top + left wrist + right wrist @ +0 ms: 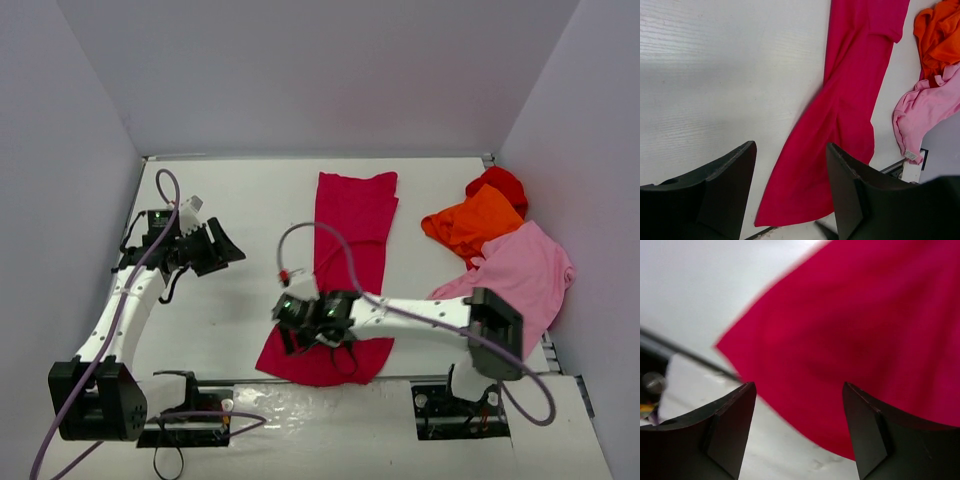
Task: Fold and stack the t-shirts
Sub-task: Grab the bottom of the folded rectangular tshirt with right arm
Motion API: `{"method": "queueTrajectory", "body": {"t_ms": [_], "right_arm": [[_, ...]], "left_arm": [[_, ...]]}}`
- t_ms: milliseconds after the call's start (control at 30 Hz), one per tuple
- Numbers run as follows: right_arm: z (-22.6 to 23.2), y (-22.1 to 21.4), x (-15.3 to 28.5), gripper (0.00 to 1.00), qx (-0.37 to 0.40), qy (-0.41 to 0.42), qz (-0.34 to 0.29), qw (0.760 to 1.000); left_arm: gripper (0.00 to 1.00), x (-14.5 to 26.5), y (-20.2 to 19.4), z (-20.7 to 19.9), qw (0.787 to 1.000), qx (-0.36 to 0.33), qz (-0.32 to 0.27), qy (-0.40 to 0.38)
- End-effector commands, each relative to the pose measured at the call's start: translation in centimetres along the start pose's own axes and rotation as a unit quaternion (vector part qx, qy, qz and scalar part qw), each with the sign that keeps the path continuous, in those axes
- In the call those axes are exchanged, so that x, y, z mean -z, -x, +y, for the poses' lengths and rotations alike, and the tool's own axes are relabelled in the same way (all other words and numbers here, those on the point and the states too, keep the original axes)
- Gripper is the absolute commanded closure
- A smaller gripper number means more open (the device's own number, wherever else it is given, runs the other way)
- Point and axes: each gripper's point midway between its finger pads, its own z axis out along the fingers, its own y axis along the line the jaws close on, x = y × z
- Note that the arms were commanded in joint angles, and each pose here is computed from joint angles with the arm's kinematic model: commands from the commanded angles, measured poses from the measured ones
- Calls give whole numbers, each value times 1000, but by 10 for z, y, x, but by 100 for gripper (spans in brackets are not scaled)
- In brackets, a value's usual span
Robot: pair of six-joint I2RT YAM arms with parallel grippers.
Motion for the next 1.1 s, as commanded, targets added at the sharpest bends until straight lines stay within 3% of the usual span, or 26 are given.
{"method": "queueTrajectory", "body": {"t_ms": [0, 167, 467, 733, 1067], "right_arm": [[-96, -15, 17, 35, -147, -77, -11, 986], [-130, -60, 16, 36, -203, -94, 22, 974], [-159, -101, 5, 41, -236, -130, 49, 962], [-177, -110, 0, 42, -277, -133, 42, 951], [-191, -89, -6, 43, -283, -143, 27, 948]], "left_arm": [[46, 11, 22, -15, 999, -31, -38, -20], [46, 4, 25, -16, 999, -22, -35, -31], [46, 3, 29, -20, 998, -24, -35, -38], [46, 0, 30, -20, 998, -25, -31, -39], [46, -3, 33, -22, 998, -22, -31, -45]]}}
